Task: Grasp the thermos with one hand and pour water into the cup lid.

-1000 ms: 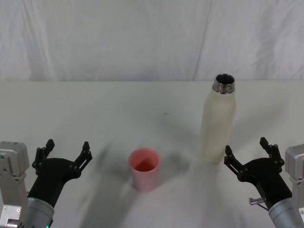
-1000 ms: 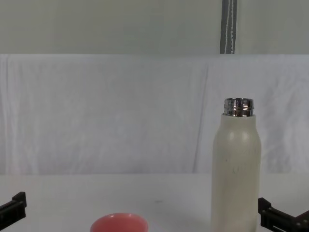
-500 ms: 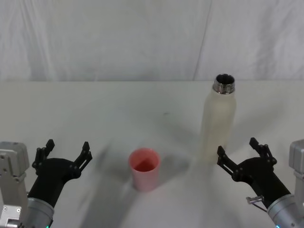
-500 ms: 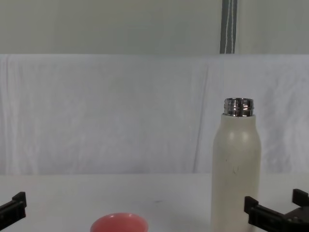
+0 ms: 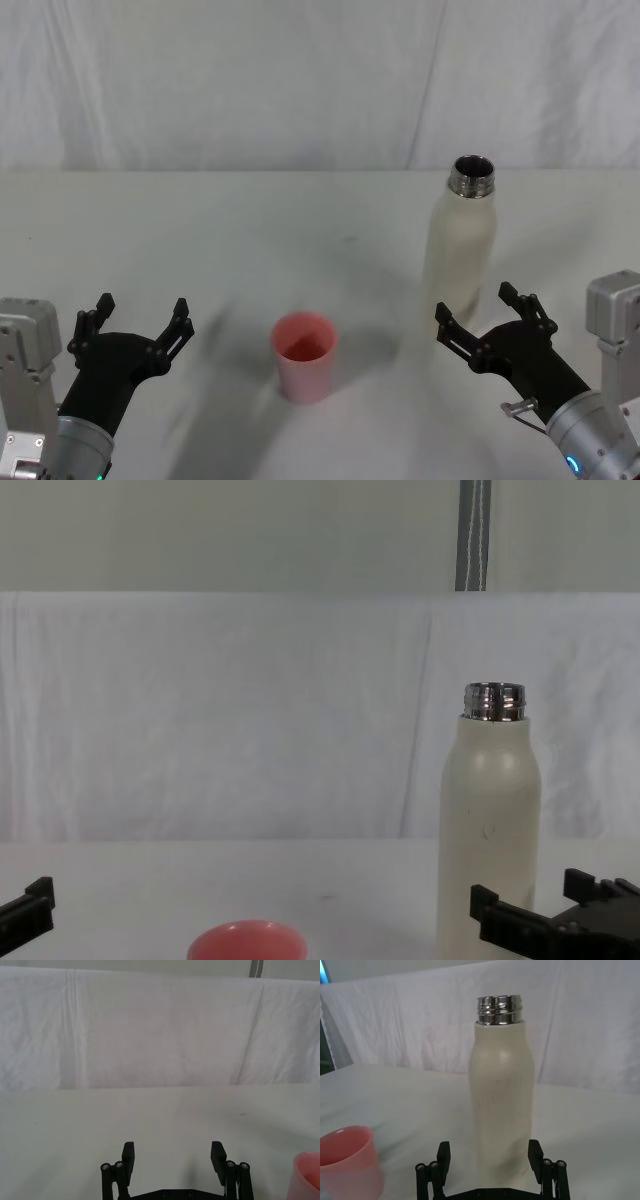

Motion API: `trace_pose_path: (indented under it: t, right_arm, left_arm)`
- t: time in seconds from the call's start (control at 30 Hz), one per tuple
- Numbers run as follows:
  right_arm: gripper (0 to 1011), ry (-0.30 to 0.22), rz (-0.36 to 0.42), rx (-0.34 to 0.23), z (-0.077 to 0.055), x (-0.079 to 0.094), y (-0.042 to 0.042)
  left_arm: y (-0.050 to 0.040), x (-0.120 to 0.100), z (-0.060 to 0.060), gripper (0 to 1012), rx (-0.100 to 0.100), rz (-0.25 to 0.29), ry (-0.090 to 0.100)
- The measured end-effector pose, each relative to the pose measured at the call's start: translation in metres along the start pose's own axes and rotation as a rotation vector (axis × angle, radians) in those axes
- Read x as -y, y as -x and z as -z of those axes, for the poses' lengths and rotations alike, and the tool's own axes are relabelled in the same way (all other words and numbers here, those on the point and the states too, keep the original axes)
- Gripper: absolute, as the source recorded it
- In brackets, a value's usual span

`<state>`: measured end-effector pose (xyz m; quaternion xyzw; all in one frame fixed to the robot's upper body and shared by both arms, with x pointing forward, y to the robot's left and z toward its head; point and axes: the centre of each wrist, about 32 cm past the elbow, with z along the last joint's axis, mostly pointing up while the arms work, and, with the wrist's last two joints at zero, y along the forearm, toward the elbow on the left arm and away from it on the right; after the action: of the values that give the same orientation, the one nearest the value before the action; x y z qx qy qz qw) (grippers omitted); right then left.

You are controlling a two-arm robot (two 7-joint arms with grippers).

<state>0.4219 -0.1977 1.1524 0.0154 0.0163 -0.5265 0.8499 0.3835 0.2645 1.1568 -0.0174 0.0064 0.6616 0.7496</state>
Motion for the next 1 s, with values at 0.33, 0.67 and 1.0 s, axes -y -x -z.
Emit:
trace_pose_path:
  t: [0.33,0.67,1.0]
  right_arm:
    - [1002,0.001,-0.019,0.015,-0.001,-0.015,-0.0031]
    - [1002,0.005,-0.006,0.003,0.001,-0.023,-0.0072]
    - [1002,0.006,-0.005,-0.025,0.002,-0.029,-0.0113]
  left_arm:
    - [0.0000,0.000,0.000,1001,0.000,0.000,0.000]
    - [0.0000,0.000,0.000,1001,0.000,0.000,0.000]
    - [0.0000,0.000,0.000,1001,0.000,0.000,0.000]
